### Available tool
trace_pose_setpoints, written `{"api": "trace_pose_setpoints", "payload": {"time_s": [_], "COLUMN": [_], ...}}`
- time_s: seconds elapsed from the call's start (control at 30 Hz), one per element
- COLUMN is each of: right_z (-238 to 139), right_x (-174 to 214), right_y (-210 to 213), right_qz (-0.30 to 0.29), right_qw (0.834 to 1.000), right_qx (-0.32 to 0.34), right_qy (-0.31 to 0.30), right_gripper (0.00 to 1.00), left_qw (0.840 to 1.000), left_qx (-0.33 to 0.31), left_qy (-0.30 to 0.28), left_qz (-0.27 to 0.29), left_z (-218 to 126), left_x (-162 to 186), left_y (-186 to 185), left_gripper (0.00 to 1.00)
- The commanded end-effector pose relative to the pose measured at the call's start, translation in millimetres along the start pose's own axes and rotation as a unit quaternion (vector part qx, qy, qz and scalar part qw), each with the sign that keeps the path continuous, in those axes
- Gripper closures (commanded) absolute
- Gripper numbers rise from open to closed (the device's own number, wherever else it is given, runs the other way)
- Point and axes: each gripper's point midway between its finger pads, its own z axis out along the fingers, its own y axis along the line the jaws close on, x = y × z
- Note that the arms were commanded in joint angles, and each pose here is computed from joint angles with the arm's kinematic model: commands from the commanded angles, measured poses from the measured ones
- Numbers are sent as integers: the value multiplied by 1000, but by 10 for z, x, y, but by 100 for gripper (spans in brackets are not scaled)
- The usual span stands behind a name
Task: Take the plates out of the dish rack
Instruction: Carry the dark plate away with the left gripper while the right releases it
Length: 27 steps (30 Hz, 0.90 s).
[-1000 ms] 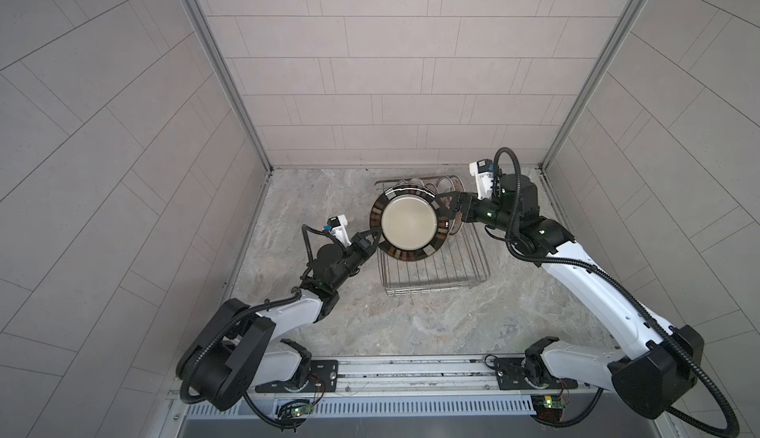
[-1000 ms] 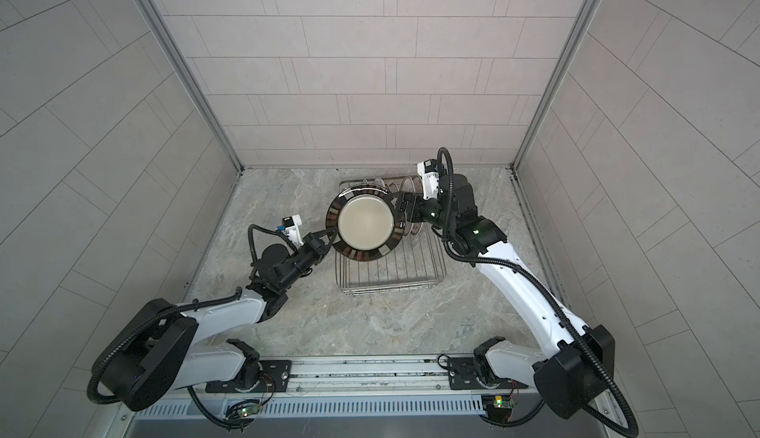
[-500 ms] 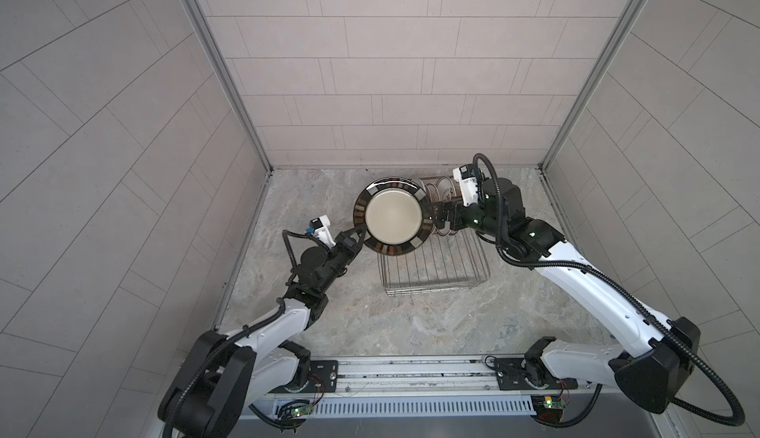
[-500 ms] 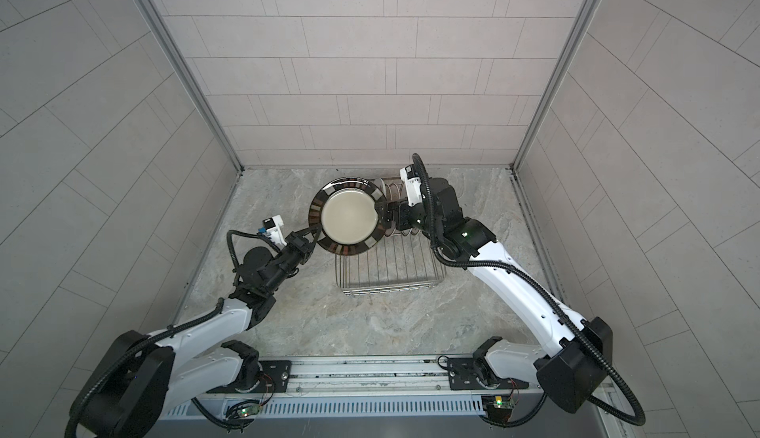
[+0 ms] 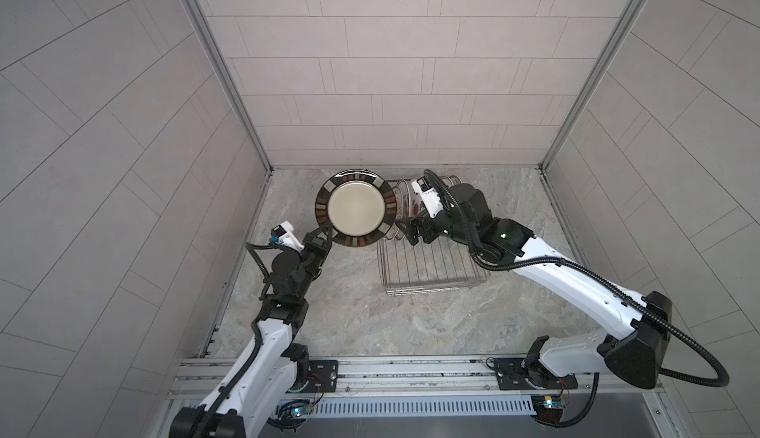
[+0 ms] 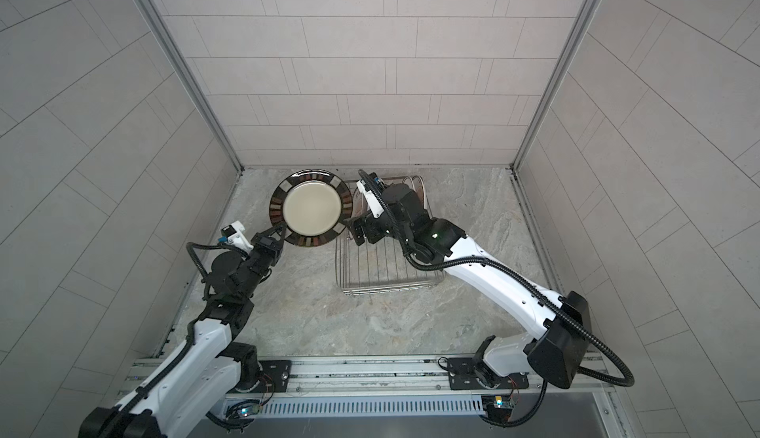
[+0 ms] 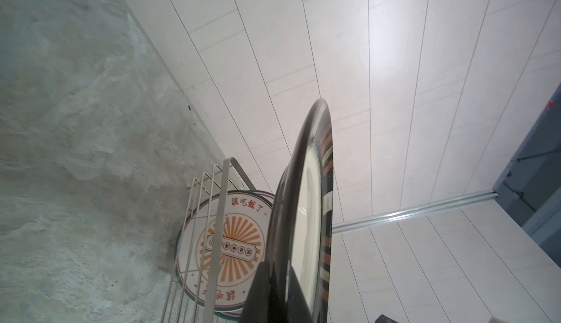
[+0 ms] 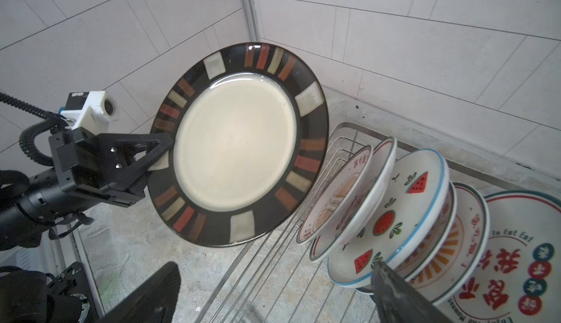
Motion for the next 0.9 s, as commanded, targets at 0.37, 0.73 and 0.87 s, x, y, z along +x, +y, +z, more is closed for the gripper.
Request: {"api": "trace_pose_setpoints", "payload": {"time_s": [0.37,0.73,0.87], "right_z": [610,1115,1255], "right_x": [150,434,519], "right_y": [614,829,878], "right_qz": [-84,-89,-90], "right_qw": [993,987,985], "right_qx": [-46,-74,-82], "right_qy": [62,112,123], "right_gripper": [0,2,2], "left_qw": [993,987,981], "left_qx": [-22,-98,-125], "left_qy": [-116,-125,-145], "left_qz": [-28,-31,-27], "left_z": [-197,-57,-39], "left_x": [-628,-679,-744], "left_y": [222,726,896], "left_gripper": [100,100,100]}}
